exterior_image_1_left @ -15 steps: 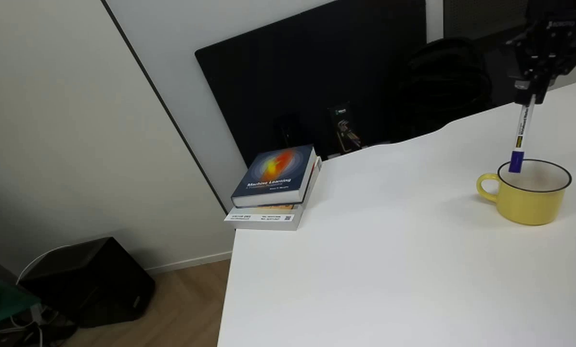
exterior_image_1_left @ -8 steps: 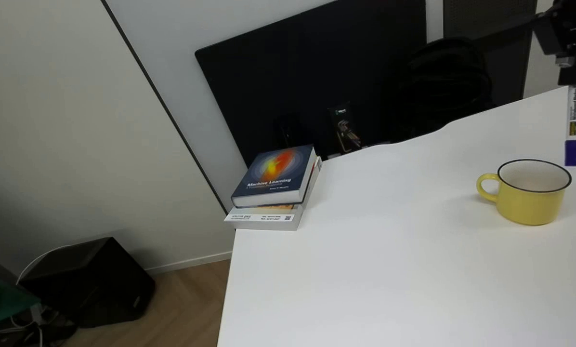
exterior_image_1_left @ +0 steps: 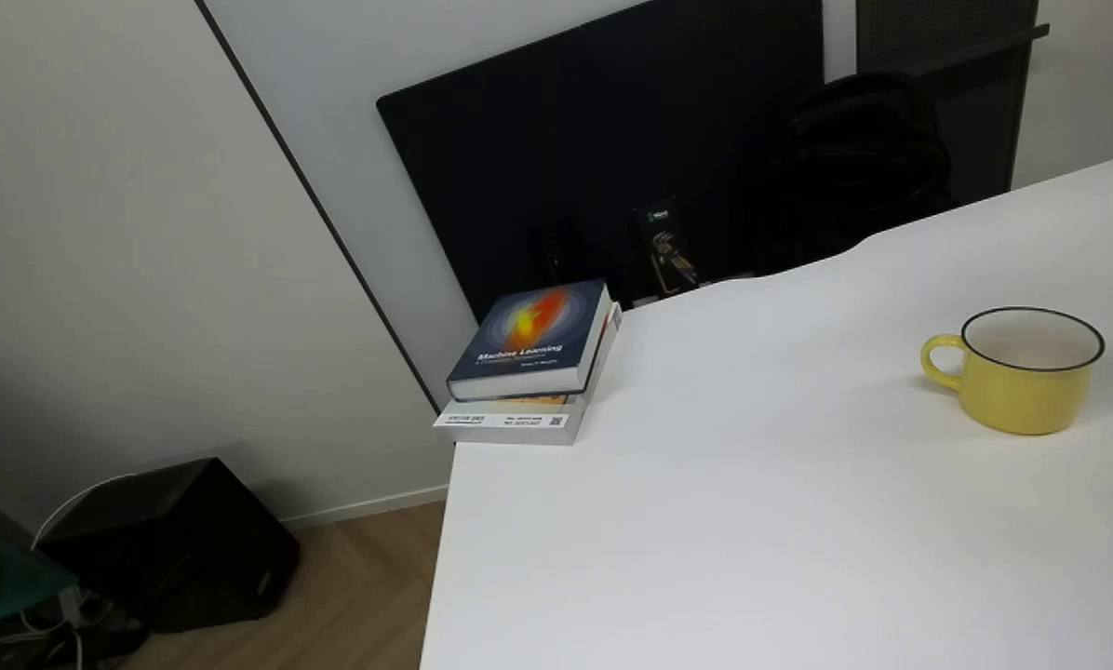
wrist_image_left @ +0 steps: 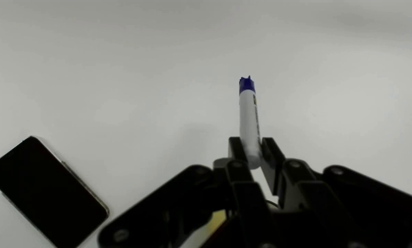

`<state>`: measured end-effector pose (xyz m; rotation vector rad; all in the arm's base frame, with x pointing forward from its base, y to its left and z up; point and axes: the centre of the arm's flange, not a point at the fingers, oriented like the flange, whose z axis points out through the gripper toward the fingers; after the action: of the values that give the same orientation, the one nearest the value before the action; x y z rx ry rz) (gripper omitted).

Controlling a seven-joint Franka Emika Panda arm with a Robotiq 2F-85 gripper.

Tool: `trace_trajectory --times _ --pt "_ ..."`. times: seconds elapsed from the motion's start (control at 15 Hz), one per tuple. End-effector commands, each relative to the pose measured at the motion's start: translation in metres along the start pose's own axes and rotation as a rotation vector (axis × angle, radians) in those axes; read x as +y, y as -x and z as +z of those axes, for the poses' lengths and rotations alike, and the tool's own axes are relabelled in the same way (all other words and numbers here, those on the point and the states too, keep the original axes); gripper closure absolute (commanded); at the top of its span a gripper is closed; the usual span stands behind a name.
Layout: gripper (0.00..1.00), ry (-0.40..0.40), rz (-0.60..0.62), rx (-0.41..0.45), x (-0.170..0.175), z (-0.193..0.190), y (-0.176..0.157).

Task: Pick the marker from the cup and put it on the table

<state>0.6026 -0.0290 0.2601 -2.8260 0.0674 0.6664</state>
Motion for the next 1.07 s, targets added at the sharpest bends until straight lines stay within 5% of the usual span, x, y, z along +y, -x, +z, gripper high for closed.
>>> trace_trajectory --times 0.0,0.4,0.93,1.0 --pt "0.95 -0.038 0.065 -0.084 0.018 0.033 -0.004" --pt "0.95 -0.058 0.117 -0.248 0.046 0.096 -0.017" --pt "0.95 -0.055 0.164 -0.331 0.071 0.145 -0.025" --pt "0.6 -0.051 0.166 -0.332 0.071 0.147 -0.025"
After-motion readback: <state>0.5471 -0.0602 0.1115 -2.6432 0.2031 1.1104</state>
